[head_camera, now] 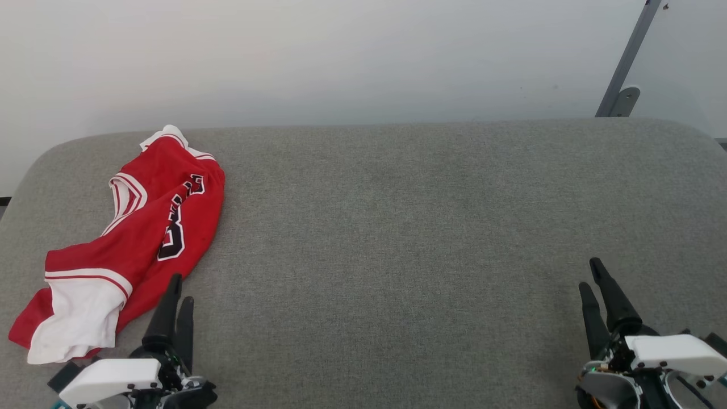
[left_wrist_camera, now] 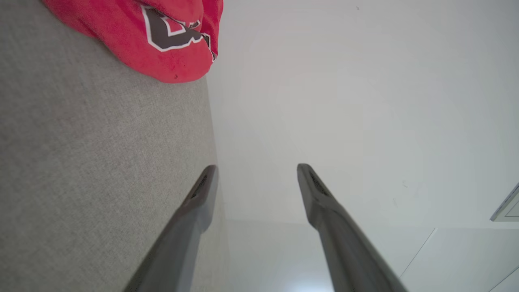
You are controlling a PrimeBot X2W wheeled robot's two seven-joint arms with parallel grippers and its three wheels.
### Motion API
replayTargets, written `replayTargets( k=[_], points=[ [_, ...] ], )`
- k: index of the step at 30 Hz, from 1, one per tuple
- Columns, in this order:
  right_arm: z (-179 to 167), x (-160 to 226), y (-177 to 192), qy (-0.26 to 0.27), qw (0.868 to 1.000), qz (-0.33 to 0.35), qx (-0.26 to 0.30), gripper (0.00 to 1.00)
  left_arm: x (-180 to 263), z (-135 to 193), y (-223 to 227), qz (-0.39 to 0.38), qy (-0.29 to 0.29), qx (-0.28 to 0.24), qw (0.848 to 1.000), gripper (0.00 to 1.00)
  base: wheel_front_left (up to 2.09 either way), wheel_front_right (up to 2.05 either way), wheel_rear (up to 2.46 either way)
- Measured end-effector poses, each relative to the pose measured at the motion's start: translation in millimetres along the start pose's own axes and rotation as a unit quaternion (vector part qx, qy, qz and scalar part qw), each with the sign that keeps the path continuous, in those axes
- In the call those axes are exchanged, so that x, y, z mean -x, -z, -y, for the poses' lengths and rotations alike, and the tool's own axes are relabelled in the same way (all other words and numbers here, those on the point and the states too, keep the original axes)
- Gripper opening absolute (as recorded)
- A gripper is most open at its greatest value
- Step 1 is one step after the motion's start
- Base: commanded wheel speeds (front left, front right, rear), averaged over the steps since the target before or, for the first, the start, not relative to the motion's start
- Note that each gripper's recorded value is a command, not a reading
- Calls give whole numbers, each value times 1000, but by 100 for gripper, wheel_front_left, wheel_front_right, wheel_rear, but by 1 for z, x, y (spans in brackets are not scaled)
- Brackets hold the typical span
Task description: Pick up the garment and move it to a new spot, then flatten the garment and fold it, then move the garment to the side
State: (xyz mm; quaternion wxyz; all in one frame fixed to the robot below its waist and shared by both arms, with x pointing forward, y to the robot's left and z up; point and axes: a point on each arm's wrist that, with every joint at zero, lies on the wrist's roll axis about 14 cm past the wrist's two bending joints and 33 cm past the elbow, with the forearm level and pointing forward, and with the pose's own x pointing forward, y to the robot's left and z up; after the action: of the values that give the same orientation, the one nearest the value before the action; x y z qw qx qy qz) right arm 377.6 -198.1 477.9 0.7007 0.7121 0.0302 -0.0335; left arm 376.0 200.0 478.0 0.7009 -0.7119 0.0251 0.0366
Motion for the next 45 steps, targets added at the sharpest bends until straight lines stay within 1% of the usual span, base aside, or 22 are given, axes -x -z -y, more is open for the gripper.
replayTargets(
  k=[4, 8, 11, 16, 22, 28, 29, 34, 36, 41, 43, 45],
  points=[
    [-6, -5, 0, -7, 1000, 2, 2, 100, -2, 4, -5, 8, 5, -11, 1000, 100, 0, 0, 0],
    [-11, -10, -1, -12, 1000, 5, 24, 100, -4, 7, -12, 17, 7, -42, 999, 100, 0, 0, 0],
    [-15, -13, -1, -15, 998, 5, 53, 100, -6, 10, -15, 21, 9, -64, 998, 100, 0, 0, 0],
    [-18, -18, 3, -19, 995, 1, 97, 100, -7, 10, -20, 26, 6, -117, 993, 100, 0, 0, 0],
    [-23, -24, 1, -23, 985, -1, 173, 100, -10, 17, -26, 36, 12, -185, 982, 100, 0, 0, 0],
    [-28, -29, 0, -29, 966, -1, 257, 100, -10, 21, -31, 44, 12, -266, 963, 100, 0, 0, 0],
    [-28, -30, 0, -29, 960, 0, 279, 100, -11, 22, -31, 46, 13, -294, 955, 100, 0, 0, 0],
    [-34, -35, -3, -36, 943, 9, 332, 100, -11, 23, -32, 46, 14, -355, 934, 100, 0, 0, 0],
    [-35, -35, -5, -37, 934, 13, 356, 100, -11, 24, -32, 44, 15, -383, 922, 100, 0, 0, 0],
    [-42, -38, -7, -45, 904, 20, 424, 100, -12, 23, -31, 42, 12, -434, 900, 100, 0, 0, 0],
    [-44, -38, -7, -48, 895, 25, 443, 100, -12, 23, -30, 41, 11, -449, 892, 100, 0, 0, 0],
    [-45, -38, -8, -50, 886, 28, 461, 100, -13, 22, -30, 39, 9, -470, 882, 100, 0, 0, 0]
  ],
)
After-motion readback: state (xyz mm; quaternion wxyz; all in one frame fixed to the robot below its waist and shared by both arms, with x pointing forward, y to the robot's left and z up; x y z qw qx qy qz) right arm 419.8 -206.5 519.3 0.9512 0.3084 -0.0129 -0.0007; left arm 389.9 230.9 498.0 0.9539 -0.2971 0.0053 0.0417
